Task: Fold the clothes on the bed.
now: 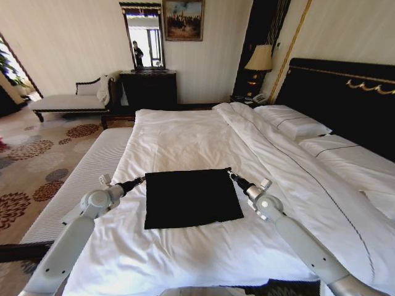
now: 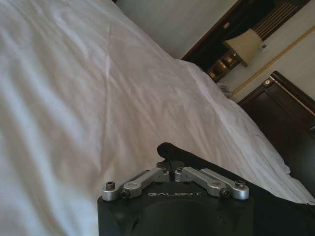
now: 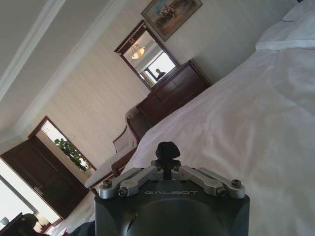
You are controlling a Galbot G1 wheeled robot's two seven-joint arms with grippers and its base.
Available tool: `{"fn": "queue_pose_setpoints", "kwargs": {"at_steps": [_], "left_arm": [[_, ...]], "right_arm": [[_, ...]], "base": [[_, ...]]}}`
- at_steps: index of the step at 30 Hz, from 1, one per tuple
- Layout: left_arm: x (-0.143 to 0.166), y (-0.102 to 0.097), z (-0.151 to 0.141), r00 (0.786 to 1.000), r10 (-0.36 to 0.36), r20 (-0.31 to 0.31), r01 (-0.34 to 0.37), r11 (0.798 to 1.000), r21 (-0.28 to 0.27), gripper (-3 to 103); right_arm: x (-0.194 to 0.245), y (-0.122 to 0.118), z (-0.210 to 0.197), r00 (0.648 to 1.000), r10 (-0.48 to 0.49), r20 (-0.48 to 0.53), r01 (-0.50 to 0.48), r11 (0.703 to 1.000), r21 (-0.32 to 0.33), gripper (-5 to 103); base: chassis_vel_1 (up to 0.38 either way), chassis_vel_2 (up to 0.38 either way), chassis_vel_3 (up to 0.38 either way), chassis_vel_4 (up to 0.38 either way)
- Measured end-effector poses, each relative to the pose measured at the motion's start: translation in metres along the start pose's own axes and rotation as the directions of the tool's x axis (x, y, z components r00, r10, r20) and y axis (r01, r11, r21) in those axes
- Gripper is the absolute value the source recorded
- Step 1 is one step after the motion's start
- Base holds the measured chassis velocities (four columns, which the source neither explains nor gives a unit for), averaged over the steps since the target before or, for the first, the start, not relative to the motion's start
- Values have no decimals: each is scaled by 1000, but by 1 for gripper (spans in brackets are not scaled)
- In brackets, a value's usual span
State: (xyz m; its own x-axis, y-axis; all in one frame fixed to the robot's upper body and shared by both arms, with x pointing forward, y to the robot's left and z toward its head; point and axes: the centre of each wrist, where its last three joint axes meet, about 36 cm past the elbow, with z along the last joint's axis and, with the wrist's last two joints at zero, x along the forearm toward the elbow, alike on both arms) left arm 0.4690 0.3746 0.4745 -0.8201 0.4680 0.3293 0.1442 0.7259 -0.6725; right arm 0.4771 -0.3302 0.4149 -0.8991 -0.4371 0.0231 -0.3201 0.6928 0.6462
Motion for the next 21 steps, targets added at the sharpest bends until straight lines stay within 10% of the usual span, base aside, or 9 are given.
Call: {"fn": "queue_pose_setpoints", "kwargs": {"at_steps": [21], "left_arm": [[62, -82, -28, 985, 146, 86, -137, 985, -106, 0]], "right_arm": [[53, 36, -55, 990, -95, 107, 83, 990, 113, 2]], "base": [[0, 0, 0, 0]]}}
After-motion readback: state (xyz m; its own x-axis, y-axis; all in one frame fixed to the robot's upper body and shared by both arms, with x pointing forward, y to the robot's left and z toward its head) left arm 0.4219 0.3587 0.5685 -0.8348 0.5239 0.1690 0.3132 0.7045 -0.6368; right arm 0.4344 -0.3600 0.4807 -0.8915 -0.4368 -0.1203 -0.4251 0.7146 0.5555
